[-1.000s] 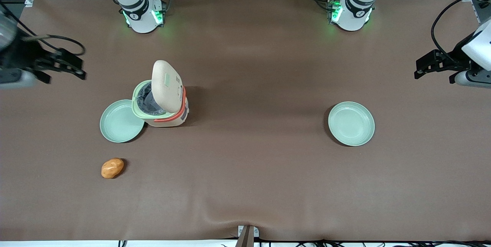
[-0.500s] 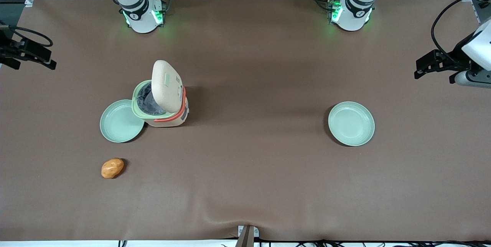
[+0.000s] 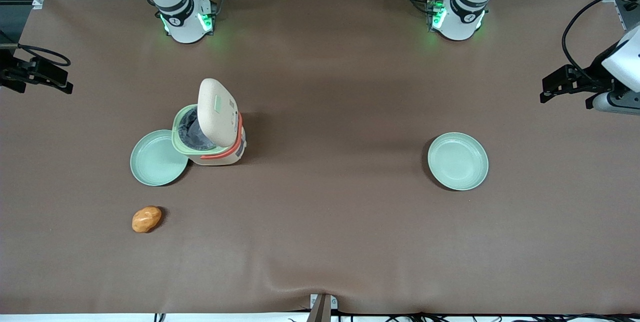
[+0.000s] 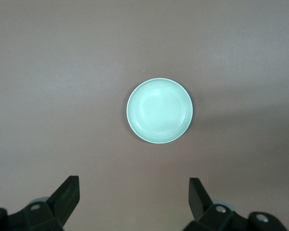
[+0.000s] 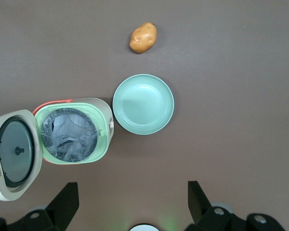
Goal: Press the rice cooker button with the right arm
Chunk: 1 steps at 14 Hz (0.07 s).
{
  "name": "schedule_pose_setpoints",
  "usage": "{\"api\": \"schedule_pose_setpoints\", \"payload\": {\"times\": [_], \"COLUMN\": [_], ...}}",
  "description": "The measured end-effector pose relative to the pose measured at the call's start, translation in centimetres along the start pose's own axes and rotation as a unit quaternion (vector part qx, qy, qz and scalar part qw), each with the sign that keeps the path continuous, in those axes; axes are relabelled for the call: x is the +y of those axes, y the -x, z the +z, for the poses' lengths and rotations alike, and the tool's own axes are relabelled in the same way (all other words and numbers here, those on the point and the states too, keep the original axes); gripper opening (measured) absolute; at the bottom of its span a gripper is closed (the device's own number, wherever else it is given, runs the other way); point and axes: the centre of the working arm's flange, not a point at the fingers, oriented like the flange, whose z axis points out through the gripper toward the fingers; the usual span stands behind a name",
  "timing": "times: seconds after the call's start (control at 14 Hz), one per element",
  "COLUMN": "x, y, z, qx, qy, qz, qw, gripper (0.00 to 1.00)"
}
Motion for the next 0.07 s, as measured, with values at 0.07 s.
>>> {"api": "schedule_pose_setpoints", "payload": {"times": [0.07], "x": [-0.03], "y": [0.00], "z": [0.00], "qx": [0.000], "qy": [0.000], "qz": [0.000], "qw": [1.0000], "gripper": [1.00]}}
